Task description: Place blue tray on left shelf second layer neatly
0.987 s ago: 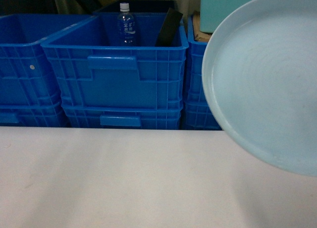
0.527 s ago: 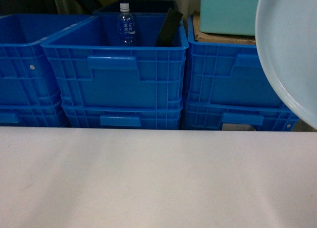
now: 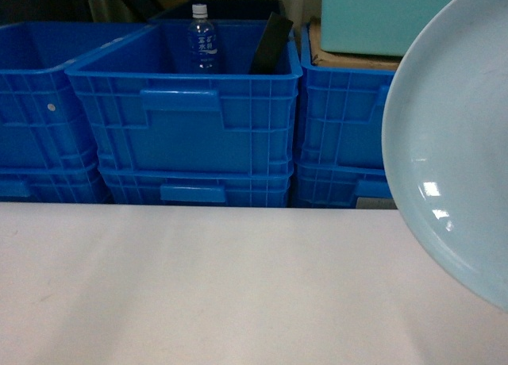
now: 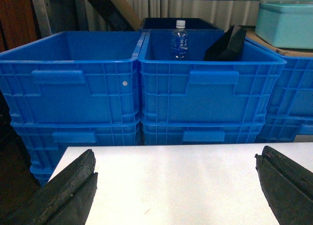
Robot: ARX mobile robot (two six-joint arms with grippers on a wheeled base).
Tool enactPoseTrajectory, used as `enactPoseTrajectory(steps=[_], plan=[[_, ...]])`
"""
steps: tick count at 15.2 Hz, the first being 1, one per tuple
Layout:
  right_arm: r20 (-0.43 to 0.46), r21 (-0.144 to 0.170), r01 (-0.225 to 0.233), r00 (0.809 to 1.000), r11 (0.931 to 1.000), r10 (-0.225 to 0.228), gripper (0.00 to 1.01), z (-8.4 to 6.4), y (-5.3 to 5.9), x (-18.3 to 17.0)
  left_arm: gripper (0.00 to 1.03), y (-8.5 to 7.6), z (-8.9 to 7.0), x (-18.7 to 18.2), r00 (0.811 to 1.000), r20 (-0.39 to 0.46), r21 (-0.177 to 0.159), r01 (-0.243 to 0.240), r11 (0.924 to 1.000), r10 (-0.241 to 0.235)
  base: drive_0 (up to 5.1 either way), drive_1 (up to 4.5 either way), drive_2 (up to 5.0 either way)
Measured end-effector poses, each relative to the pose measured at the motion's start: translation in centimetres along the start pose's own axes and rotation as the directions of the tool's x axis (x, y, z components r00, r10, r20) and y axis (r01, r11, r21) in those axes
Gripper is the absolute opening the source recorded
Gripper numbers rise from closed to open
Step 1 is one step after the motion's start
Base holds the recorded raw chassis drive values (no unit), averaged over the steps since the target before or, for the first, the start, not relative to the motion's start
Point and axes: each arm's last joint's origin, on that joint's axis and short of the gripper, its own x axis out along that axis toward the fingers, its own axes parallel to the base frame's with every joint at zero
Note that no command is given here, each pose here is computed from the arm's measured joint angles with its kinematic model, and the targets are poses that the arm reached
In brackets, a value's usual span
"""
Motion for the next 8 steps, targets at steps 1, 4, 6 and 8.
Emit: enactPoseTrajectory(steps=[1, 4, 6, 8], plan=[[0.032, -0.001, -0.004, 0.999, 1.0, 0.004, 0.02, 0.3, 0.03, -0.03, 0.98, 0.0, 0.0, 0.0, 1.0, 0.0, 0.0, 0.0, 1.0, 0.0, 0.0, 0.0, 0.0], [0.039, 0.002, -0.003, 0.999, 1.0, 0.003, 0.02, 0.43, 0.01, -0.08, 0.98, 0.0, 0.0, 0.0, 1.0, 0.0, 0.0, 0.0, 1.0, 0.0, 0.0, 0.0, 0.0], [0.039, 0.002, -0.003, 0.999, 1.0, 0.003, 0.02, 0.43, 0.01, -0.08, 0.98, 0.0, 0.0, 0.0, 1.0, 0.0, 0.0, 0.0, 1.0, 0.0, 0.0, 0.0, 0.0], [0.039, 0.002, -0.003, 0.999, 1.0, 0.003, 0.02, 0.43, 0.01, -0.08, 0.98, 0.0, 0.0, 0.0, 1.0, 0.0, 0.0, 0.0, 1.0, 0.0, 0.0, 0.0, 0.0]])
